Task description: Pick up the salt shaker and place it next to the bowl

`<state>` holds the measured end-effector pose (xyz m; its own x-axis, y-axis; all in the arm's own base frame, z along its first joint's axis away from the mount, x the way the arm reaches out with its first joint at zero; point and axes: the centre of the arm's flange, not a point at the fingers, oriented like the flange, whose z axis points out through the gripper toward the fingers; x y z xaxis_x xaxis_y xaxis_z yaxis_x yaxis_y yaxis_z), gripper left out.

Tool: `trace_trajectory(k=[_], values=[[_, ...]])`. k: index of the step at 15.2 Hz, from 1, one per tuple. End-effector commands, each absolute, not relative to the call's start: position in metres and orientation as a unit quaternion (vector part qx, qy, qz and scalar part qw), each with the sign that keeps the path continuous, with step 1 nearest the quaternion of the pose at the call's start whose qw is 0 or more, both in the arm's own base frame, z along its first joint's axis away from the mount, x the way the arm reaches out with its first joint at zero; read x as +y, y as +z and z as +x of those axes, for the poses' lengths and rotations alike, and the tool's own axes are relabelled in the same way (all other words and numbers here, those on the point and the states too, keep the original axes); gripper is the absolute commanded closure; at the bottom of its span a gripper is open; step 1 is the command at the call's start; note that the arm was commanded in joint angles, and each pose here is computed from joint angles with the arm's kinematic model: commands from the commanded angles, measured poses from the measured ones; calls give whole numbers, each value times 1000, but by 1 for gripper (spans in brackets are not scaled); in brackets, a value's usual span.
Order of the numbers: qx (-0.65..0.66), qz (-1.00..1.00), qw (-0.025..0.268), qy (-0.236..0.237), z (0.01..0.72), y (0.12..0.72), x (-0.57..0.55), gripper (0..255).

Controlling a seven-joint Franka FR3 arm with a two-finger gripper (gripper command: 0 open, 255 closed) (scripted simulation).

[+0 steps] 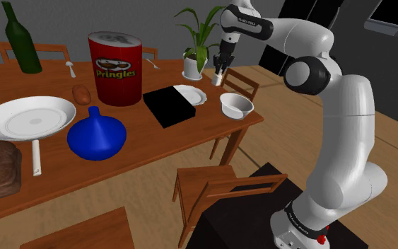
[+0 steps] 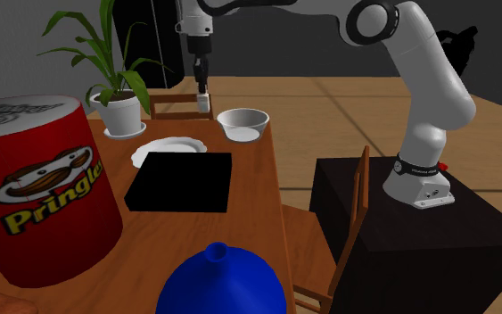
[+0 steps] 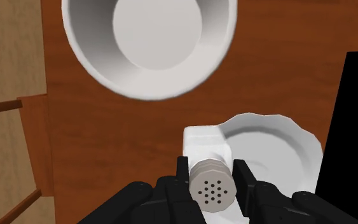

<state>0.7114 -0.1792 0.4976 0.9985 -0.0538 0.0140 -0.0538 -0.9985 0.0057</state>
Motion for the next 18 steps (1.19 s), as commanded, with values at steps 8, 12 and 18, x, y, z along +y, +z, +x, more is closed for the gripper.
trace_trajectory(k=[8,12,18], values=[[-27,1000,3,7,712,450,-178,255],[-27,1000,3,7,712,429,-178,255],[-27,1000,3,7,712,398,-178,255]])
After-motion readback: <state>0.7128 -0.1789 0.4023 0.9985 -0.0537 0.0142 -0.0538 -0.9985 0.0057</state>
